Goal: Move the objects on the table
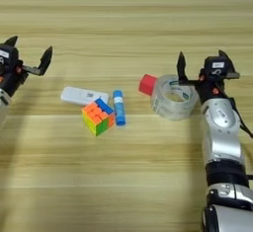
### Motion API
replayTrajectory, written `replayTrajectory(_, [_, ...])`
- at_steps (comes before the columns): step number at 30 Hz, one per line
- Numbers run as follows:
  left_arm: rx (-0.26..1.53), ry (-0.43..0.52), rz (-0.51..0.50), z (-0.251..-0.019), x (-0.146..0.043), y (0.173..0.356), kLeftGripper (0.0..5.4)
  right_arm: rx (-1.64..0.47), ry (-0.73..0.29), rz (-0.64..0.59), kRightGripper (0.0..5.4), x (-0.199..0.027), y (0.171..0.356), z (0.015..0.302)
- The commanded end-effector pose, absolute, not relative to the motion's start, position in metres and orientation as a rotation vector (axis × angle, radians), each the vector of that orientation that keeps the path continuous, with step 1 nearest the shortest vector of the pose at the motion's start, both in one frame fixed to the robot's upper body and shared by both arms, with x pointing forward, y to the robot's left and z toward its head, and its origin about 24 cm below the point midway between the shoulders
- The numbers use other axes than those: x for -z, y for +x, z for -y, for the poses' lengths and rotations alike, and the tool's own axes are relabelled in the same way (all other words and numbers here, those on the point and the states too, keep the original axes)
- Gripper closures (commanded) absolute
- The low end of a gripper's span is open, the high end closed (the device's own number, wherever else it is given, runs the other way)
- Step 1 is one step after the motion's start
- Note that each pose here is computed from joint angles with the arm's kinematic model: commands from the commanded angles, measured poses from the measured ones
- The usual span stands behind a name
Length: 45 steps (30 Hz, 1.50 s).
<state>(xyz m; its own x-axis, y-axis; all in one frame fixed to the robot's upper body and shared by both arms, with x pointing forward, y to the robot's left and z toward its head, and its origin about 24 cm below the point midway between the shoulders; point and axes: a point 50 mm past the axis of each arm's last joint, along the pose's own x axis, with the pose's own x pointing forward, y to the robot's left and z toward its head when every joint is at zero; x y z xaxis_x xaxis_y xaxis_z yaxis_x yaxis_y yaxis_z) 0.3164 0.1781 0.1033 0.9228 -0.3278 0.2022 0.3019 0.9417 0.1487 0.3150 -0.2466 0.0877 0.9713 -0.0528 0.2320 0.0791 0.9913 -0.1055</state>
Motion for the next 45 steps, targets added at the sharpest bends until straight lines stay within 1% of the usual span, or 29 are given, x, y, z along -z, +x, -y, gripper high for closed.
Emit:
replayTrajectory(1, [0.376, 0.123, 0.175, -0.183, -0.099, 0.305, 0.02, 0.062, -0.111, 0.245, 0.00, -0.091, 0.320, 0.239])
replayTrajectory(6, [0.443, 0.113, 0.126, -0.184, -0.089, 0.295, 0.02, 0.064, -0.107, 0.248, 0.00, -0.091, 0.322, 0.236])
replayTrajectory(11, [0.576, 0.140, 0.046, -0.181, -0.070, 0.281, 0.02, 0.067, -0.105, 0.246, 0.00, -0.091, 0.324, 0.234])
replayTrajectory(14, [0.639, 0.134, 0.025, -0.178, -0.065, 0.275, 0.02, 0.066, -0.105, 0.246, 0.00, -0.091, 0.324, 0.233])
replayTrajectory(17, [0.678, 0.131, 0.012, -0.176, -0.062, 0.271, 0.02, 0.065, -0.106, 0.247, 0.00, -0.091, 0.324, 0.233])
replayTrajectory(21, [0.731, 0.153, 0.013, -0.173, -0.061, 0.265, 0.02, 0.068, -0.107, 0.247, 0.00, -0.090, 0.324, 0.233])
replayTrajectory(27, [0.860, 0.165, 0.001, -0.159, -0.057, 0.251, 0.02, 0.068, -0.108, 0.249, 0.00, -0.090, 0.324, 0.233])
replayTrajectory(35, [0.909, 0.149, -0.001, -0.158, -0.058, 0.245, 0.02, 0.068, -0.107, 0.248, 0.00, -0.090, 0.324, 0.233])
replayTrajectory(39, [0.965, 0.145, 0.004, -0.154, -0.058, 0.238, 0.02, 0.068, -0.107, 0.248, 0.00, -0.090, 0.325, 0.232])
replayTrajectory(45, [1.015, 0.135, -0.016, -0.146, -0.054, 0.236, 0.02, 0.067, -0.107, 0.249, 0.00, -0.090, 0.325, 0.231])
